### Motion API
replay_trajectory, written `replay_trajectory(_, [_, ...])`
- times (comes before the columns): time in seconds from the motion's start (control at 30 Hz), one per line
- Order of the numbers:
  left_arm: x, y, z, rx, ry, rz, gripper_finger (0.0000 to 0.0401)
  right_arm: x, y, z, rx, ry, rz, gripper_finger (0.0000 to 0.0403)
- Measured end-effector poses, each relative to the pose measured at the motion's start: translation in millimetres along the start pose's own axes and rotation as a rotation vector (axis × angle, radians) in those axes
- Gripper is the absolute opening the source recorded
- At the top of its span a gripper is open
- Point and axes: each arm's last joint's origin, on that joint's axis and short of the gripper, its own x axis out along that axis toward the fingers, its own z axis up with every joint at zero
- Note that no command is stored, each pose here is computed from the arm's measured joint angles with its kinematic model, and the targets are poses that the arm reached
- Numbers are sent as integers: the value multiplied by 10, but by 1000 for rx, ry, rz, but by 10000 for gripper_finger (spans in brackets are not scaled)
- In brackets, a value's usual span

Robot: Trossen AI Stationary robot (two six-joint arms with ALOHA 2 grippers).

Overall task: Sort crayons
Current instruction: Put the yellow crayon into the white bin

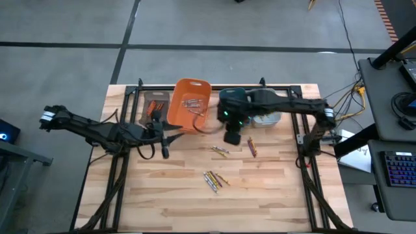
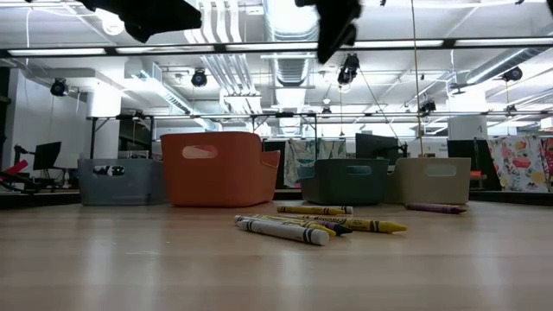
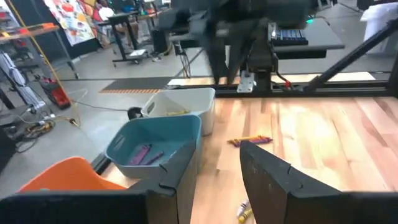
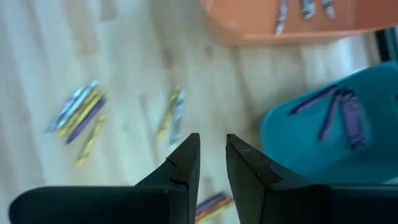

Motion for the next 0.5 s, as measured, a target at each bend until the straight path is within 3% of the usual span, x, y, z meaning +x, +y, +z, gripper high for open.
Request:
replay_trajectory(0.23, [64, -146, 29, -3, 18, -48, 107, -7, 358, -451, 129, 18, 7, 58])
replay_trajectory(0.5, [119, -296, 135, -2, 15, -90, 107, 316, 561, -900, 331, 141, -79, 57])
